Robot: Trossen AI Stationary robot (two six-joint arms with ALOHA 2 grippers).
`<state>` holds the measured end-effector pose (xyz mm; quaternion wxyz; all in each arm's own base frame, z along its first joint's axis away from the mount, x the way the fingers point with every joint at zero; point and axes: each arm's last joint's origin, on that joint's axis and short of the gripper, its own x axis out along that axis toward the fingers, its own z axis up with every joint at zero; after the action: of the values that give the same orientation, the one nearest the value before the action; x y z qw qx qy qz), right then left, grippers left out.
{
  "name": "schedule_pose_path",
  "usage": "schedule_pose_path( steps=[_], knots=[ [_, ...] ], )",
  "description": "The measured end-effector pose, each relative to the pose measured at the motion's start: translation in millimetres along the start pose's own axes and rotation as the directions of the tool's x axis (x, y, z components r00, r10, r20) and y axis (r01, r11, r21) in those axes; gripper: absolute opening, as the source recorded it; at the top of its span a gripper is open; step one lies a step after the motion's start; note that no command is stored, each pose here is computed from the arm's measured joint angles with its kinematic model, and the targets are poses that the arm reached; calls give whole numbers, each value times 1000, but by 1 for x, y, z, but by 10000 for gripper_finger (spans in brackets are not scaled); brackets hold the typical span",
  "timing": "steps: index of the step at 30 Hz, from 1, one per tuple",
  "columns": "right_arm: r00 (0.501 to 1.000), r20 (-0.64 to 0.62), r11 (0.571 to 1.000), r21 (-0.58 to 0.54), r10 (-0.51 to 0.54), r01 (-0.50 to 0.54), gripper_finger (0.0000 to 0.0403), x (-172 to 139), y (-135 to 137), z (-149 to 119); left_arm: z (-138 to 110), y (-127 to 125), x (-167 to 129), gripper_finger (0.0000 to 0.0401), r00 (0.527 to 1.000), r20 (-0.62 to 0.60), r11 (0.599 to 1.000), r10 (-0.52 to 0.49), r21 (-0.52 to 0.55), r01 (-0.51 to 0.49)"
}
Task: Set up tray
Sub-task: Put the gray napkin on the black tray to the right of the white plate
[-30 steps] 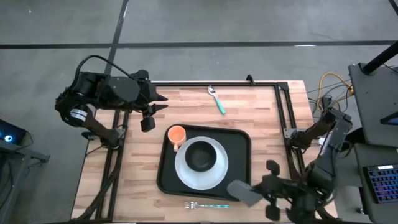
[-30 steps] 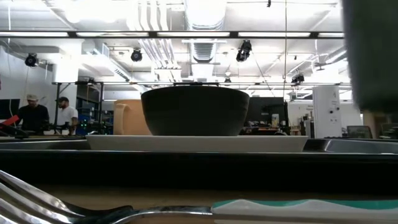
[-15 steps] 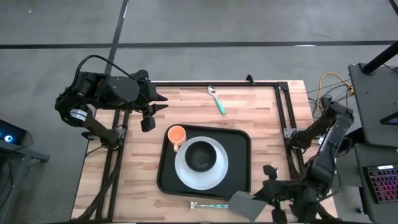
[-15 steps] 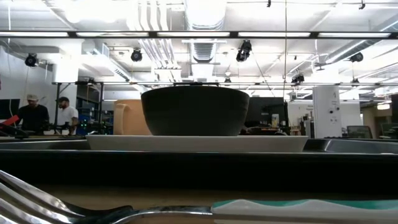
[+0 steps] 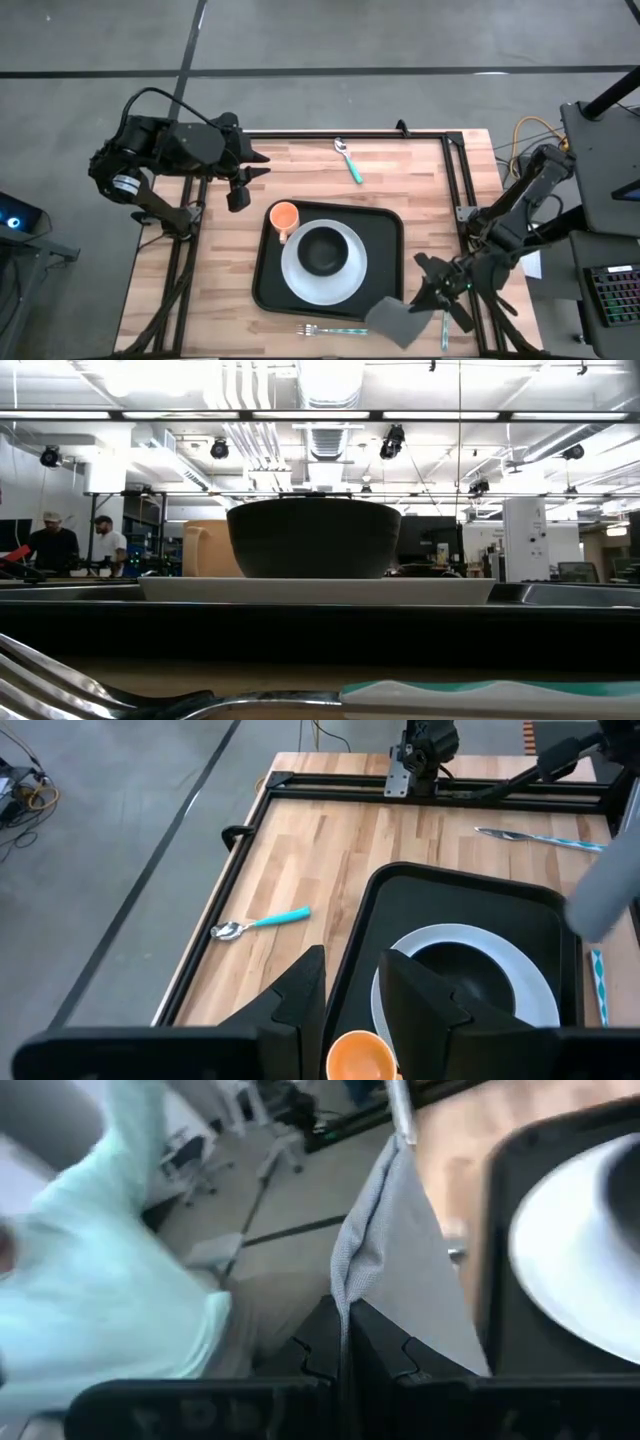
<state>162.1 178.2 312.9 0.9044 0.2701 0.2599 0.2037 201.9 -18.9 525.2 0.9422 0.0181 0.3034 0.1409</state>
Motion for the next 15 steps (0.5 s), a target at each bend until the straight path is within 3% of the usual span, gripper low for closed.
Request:
schedule_pose_path(
  steps=[4,15],
  knots=[
    [994,-9,992,-50,113,-113,8,8,9,2,0,0,0,79,1000,0,1000,-1,0,1],
    [981,-157,990,-56,117,-128,8,45,-16,-2,0,0,0,79,1000,0,1000,-1,0,1]
  ],
)
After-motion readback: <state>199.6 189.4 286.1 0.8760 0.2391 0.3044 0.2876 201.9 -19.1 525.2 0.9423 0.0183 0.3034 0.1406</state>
